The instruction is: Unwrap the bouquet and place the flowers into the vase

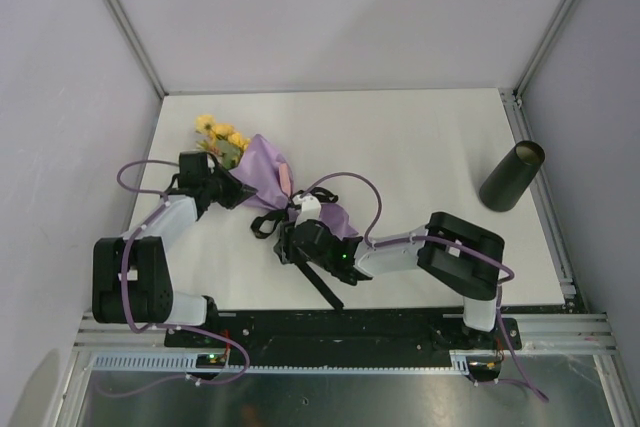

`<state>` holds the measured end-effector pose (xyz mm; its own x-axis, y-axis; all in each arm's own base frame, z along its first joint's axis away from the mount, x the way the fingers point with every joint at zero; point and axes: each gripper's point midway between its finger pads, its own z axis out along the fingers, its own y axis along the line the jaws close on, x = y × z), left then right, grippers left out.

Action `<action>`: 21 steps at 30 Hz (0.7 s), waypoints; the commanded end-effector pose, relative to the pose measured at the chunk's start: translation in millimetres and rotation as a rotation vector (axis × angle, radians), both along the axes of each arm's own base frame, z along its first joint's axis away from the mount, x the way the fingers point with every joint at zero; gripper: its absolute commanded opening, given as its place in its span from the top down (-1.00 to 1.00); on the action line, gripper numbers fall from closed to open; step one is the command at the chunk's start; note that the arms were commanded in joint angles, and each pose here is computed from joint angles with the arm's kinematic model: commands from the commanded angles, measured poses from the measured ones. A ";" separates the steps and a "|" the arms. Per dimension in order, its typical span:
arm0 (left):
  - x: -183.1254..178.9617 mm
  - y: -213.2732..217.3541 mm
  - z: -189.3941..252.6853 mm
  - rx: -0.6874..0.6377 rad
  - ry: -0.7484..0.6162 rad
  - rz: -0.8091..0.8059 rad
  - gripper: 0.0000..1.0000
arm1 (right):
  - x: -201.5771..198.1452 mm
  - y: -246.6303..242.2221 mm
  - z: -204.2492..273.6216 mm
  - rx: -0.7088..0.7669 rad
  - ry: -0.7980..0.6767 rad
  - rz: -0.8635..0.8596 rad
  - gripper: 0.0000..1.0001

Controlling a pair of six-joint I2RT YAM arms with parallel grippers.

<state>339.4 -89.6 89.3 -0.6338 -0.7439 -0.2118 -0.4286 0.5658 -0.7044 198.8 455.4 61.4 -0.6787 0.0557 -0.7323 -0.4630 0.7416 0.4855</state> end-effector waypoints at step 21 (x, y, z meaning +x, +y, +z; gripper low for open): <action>-3.9 -2.0 16.4 -0.043 -0.045 0.053 1.00 | 31.2 -21.7 -26.7 -0.168 -0.095 -0.202 0.37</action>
<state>329.6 -90.4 90.1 -0.6048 -0.7760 -0.1790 -0.4594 0.5235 -0.7175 220.6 430.8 30.4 -0.6318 0.0387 -0.7742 -0.3543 0.8739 0.3328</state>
